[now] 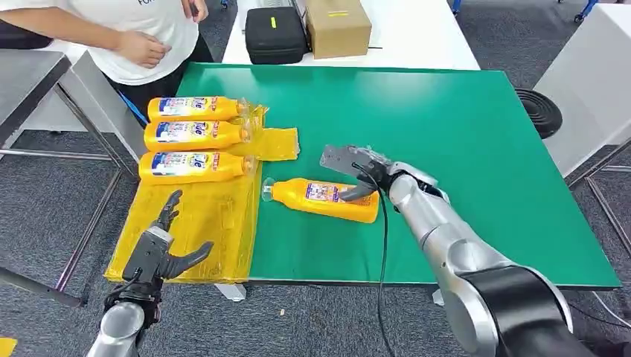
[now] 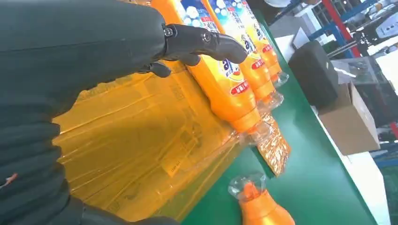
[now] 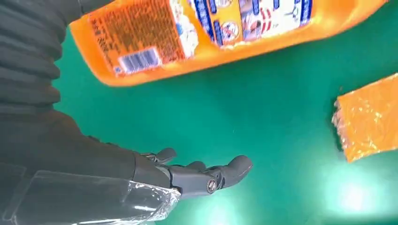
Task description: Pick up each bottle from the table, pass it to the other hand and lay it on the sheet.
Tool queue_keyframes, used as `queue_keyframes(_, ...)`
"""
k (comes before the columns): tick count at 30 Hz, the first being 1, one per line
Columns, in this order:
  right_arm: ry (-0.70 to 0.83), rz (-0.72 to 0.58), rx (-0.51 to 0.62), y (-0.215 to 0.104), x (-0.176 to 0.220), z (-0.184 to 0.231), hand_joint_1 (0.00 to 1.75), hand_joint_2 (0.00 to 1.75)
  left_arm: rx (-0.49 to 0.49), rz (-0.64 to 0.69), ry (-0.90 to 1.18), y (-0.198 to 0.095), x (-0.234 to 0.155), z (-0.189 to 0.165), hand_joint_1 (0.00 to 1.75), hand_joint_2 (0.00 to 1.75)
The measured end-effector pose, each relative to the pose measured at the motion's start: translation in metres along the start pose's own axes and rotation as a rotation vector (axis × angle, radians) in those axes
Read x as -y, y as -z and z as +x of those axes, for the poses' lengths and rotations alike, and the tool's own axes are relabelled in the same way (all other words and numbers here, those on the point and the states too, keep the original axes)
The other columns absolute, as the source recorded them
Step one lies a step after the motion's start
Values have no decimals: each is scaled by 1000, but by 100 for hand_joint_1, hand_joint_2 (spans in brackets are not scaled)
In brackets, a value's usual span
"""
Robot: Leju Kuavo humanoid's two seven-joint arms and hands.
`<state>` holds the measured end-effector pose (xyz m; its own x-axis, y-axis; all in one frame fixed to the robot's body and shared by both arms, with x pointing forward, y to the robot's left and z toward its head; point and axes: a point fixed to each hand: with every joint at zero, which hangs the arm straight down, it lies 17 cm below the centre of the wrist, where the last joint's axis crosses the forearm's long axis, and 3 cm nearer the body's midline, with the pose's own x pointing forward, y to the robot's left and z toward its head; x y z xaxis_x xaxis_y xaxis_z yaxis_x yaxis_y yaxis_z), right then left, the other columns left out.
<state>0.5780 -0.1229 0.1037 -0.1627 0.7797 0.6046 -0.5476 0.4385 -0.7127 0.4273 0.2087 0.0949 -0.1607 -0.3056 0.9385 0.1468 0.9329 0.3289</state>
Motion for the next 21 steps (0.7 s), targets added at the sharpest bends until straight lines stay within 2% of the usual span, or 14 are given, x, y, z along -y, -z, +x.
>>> queue_keyframes(8, 51, 69, -71, -3, -35, -20, 0, 175, -14, 12, 7, 0, -2, -3, 0, 175)
queue_keyframes(21, 77, 131, -163, -11, -59, -46, 0, 175, -30, 9, 4, 2, -1, -8, 0, 175)
